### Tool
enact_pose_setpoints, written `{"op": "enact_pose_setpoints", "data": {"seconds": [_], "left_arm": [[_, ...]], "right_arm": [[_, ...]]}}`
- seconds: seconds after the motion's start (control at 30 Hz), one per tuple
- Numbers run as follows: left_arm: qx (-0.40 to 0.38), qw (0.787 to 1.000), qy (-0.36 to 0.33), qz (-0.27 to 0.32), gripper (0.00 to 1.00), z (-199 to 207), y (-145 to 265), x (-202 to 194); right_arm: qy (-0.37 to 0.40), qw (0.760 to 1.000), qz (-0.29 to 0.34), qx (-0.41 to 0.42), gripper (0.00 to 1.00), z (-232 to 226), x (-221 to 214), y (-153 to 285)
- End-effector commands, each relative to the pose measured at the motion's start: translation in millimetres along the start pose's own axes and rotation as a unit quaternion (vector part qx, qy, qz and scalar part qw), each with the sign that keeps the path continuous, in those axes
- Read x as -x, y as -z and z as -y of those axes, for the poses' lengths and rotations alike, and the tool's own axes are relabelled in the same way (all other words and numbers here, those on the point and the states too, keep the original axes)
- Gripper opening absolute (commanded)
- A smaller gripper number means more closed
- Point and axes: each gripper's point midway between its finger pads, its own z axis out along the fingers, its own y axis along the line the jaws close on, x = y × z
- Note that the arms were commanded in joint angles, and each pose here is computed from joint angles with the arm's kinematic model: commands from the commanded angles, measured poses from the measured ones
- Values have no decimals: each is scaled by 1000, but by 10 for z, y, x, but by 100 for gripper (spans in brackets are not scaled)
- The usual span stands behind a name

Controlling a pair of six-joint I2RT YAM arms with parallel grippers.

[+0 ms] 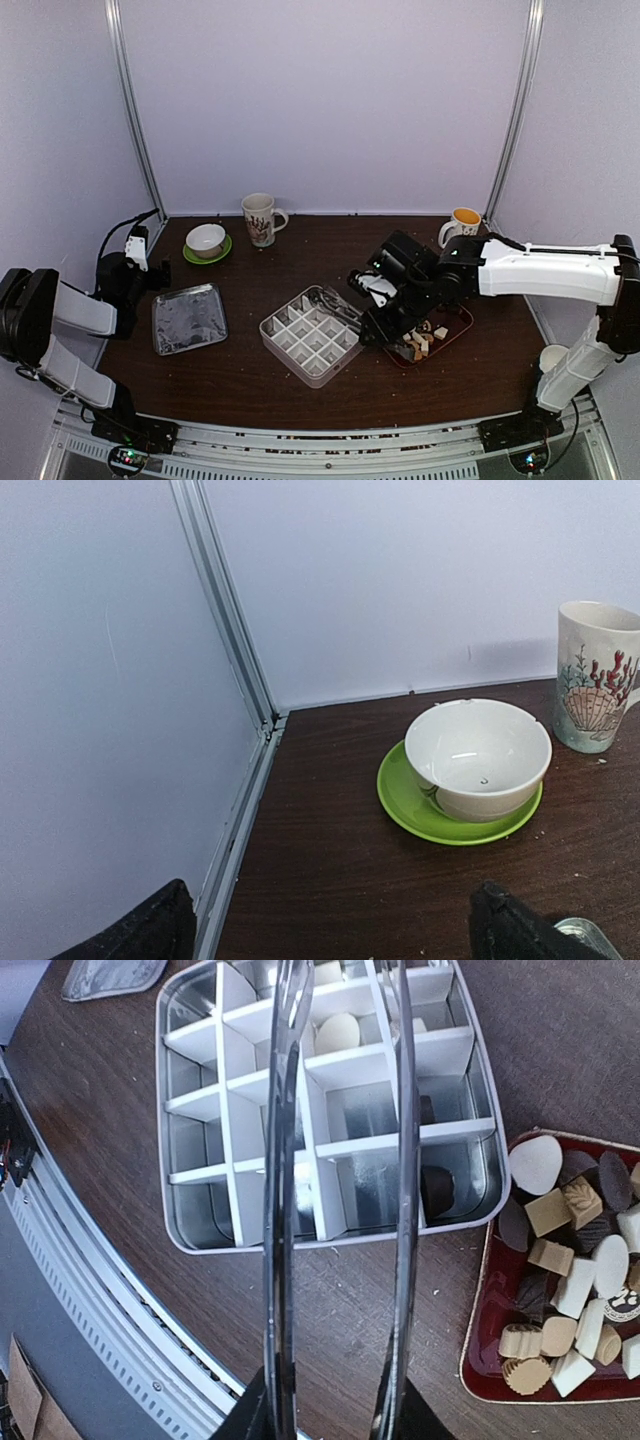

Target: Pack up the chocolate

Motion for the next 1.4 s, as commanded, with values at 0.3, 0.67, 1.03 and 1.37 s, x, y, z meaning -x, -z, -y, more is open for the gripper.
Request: {"op": "enact_pose_setpoints", "data": {"seconds": [0.3,0.67,1.03,1.37], "left_arm": [[9,1000,5,27,98,-57,-1,122],[9,1000,5,27,98,-57,-1,121],[9,1000,5,27,98,-57,-1,121],[9,1000,5,27,98,-55,-1,122]], "right_arm": [[-9,992,115,-59,32,289,26,527],[-62,981,147,-107,29,642,-287,718],[-111,971,168,-126,31,924,-716,937],[-154,973,105,-137,31,1023,-1004,940]]}}
